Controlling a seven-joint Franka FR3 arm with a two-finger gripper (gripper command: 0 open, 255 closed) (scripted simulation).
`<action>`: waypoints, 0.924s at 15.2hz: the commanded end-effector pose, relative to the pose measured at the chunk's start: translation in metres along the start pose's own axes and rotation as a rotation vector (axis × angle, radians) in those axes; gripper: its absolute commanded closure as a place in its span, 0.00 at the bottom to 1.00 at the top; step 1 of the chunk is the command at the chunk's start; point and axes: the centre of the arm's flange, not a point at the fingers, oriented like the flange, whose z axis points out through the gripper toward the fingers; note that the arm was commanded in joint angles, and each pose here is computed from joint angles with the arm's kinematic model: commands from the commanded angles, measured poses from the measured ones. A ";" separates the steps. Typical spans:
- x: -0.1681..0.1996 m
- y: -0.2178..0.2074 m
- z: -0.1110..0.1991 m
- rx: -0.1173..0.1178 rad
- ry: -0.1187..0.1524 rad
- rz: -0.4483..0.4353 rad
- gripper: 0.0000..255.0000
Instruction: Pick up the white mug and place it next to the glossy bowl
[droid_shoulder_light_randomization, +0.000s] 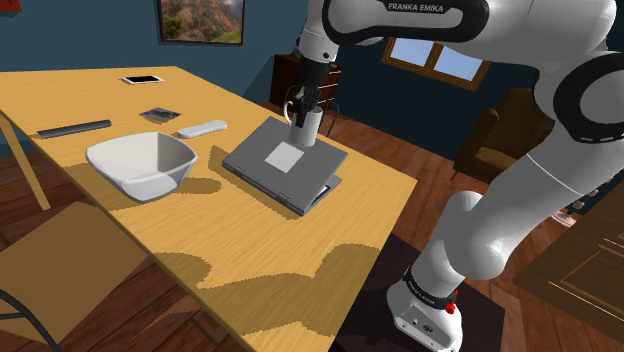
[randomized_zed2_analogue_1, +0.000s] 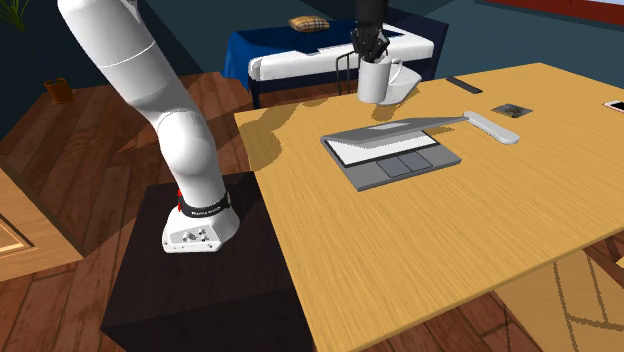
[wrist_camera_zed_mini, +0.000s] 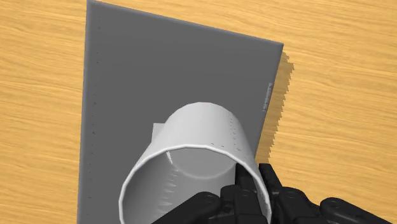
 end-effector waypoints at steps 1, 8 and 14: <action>0.010 -0.026 -0.002 0.001 0.000 0.001 1.00; 0.049 -0.110 0.000 0.001 0.000 0.001 1.00; 0.078 -0.174 0.006 0.001 0.000 0.001 1.00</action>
